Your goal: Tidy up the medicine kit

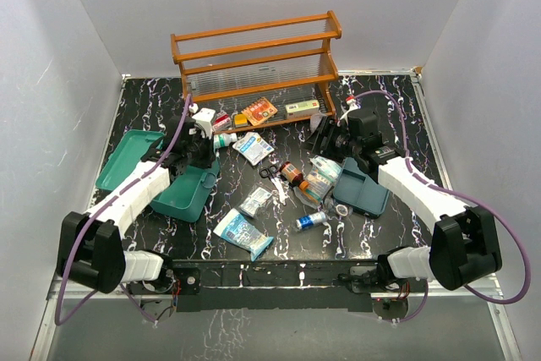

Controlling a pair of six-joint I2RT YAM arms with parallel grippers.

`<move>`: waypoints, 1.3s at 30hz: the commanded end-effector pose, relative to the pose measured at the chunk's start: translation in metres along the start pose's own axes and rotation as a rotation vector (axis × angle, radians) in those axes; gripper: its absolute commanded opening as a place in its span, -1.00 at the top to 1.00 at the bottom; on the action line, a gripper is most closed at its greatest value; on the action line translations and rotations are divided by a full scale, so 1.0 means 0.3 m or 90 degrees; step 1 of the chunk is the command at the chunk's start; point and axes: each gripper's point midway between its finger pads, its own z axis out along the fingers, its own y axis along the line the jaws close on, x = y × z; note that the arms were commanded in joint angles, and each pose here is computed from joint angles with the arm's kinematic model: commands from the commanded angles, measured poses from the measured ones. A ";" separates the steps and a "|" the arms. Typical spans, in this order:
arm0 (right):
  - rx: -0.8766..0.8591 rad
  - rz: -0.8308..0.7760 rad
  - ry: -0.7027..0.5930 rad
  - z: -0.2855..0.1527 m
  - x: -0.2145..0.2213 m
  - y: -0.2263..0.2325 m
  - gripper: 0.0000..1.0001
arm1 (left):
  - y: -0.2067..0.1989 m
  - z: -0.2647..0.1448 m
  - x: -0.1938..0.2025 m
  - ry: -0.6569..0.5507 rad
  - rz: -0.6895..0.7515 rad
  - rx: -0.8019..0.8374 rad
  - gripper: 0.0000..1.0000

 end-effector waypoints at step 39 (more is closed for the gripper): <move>0.234 -0.406 0.227 0.299 0.227 -0.121 -0.21 | -0.131 -0.299 -0.157 -0.133 -0.083 0.090 -0.56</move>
